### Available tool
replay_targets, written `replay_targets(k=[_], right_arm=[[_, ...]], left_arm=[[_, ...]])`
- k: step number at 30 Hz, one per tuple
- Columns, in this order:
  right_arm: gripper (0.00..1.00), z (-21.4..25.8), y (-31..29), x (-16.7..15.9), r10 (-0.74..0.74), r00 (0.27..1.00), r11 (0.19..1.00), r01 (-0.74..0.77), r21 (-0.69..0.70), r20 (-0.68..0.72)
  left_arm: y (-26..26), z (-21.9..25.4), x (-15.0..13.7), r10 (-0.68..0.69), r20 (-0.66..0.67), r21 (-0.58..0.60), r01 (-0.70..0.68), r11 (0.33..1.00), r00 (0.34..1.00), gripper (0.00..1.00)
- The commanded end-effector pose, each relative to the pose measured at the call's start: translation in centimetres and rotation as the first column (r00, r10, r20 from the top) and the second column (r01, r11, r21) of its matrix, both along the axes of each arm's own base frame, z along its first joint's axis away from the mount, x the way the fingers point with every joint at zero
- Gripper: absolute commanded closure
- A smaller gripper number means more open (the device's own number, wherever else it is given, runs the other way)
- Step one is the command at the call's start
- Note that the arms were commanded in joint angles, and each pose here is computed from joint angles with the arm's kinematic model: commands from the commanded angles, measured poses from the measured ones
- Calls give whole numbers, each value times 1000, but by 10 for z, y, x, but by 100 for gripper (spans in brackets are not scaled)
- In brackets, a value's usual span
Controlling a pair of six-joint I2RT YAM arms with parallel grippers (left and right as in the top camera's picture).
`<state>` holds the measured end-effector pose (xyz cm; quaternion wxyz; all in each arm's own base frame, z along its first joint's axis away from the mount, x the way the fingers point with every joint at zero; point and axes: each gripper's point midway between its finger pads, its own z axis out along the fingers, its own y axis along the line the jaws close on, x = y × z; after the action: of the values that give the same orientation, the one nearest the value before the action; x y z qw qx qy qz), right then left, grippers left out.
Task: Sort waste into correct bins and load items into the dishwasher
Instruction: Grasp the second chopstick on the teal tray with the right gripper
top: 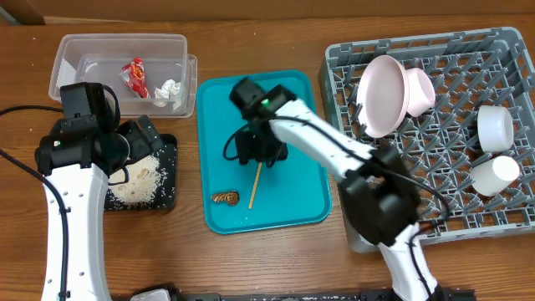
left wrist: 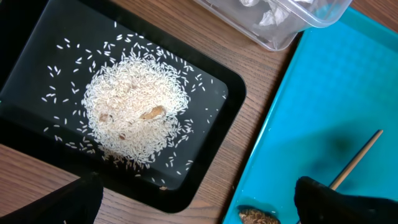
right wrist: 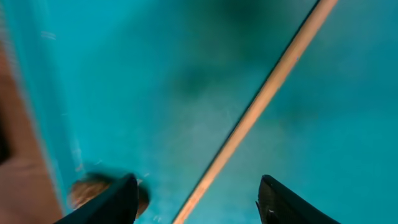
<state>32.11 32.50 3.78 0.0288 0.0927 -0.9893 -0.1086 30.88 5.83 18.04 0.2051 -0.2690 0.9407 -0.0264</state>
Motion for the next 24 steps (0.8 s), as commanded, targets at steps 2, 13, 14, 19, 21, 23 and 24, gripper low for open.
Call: replay_targets(k=[2,13,14,19,21,23,24], right_arm=[[37,-38,-11,-8,-88,994,991,79,-109,-72],[84,-62,-18,-16,-92,989,985,73,-157,-117],[86,-62,-18,-16,-92,989,985,73,-156,-117],[93,-62,-17,-16,-92,989,985,73,-155,-116],[93,-62,-17,-15,-91,989,985,73,-154,-115],[96,-62,-17,-15,-91,989,986,73,-152,-113],[96,-62,-17,-15,-90,989,986,73,-152,-113]], left_arm=[[0,1,2,-11,-1,-2,11,1000,1000,0],[0,1,2,-11,-1,-2,11,1000,1000,0],[0,1,2,-11,-1,-2,11,1000,1000,0],[0,1,2,-11,-2,-2,11,1000,1000,0],[0,1,2,-11,-2,-2,11,1000,1000,0],[0,1,2,-11,-2,-2,11,1000,1000,0],[0,1,2,-11,-2,-2,11,1000,1000,0]])
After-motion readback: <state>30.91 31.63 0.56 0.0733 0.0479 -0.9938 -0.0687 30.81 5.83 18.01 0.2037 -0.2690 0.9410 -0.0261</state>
